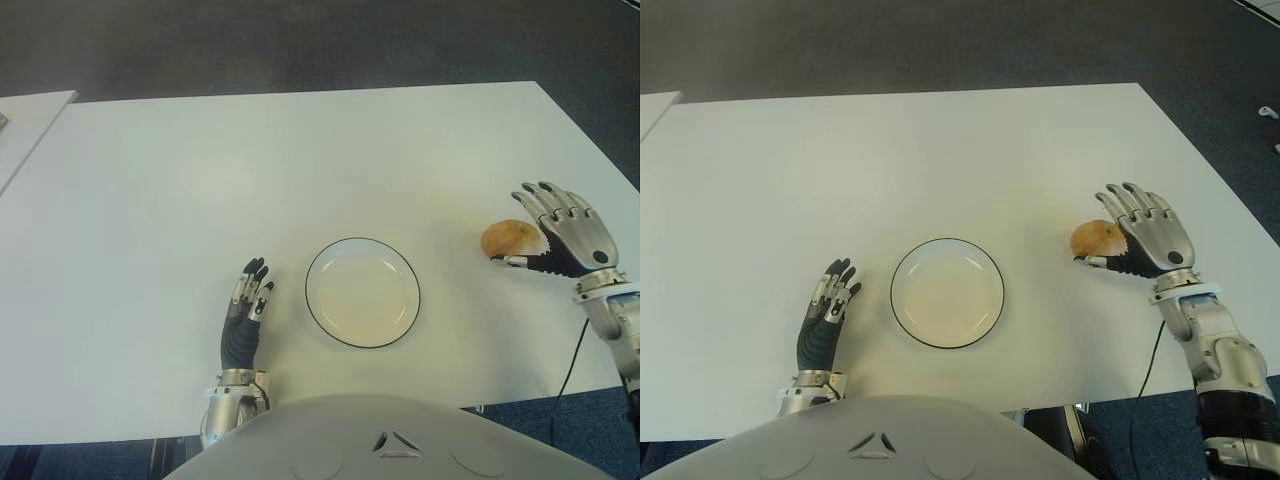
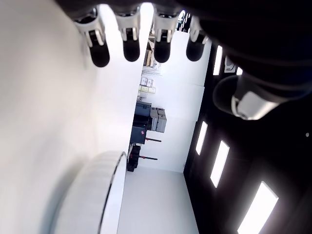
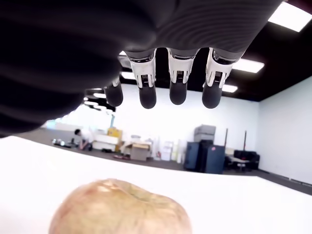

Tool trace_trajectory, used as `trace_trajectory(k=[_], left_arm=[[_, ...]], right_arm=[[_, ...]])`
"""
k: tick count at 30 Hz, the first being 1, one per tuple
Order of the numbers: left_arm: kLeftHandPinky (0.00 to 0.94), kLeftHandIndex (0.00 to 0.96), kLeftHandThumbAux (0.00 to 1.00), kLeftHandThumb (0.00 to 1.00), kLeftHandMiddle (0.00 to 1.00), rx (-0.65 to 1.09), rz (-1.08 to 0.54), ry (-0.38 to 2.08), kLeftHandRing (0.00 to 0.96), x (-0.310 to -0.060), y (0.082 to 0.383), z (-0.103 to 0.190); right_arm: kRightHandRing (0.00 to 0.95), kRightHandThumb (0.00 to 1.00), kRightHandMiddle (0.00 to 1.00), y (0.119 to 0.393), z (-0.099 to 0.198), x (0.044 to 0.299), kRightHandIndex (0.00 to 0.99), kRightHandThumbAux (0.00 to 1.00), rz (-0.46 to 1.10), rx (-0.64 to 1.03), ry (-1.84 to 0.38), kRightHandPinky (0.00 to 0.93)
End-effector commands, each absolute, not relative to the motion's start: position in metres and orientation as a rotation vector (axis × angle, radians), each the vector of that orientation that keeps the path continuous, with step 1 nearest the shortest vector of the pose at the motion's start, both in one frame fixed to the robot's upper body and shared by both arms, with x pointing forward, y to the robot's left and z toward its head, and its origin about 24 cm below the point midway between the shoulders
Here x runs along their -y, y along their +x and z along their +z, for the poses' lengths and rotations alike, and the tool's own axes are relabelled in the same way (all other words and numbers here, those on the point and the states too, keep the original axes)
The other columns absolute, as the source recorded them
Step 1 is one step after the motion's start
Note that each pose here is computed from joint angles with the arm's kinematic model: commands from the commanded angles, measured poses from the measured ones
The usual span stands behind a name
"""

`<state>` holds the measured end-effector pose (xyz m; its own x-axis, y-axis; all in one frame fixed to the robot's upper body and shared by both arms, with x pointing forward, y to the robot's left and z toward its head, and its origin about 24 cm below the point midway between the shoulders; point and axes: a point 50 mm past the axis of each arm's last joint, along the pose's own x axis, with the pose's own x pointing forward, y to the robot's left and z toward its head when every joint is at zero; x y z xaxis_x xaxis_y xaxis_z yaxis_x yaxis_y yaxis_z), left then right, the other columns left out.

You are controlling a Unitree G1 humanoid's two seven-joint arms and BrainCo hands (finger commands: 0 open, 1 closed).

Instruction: Put the apples into the plate.

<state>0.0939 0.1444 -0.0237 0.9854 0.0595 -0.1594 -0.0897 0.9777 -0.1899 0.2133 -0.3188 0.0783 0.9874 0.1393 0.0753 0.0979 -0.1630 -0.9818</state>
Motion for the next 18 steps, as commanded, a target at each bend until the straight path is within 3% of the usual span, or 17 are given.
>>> trace_trajectory(k=[1,18], left_arm=[[0.004,0.063,0.458,0.174,0.014,-0.264,0.081,-0.190,0.000,-0.151,0.083,-0.038],[0.002,0.060,0.457,0.184,0.014,-0.264,0.074,-0.180,0.000,-0.154,0.085,-0.037]], right_arm=[[0.000,0.323,0.000,0.220,0.071,0.324,0.000,0.315,0.040,0.146,-1.730,0.000],[0.000,0.332,0.009,0.233,0.053,0.336,0.003,0.335,0.035,0.055,-1.686,0.000]])
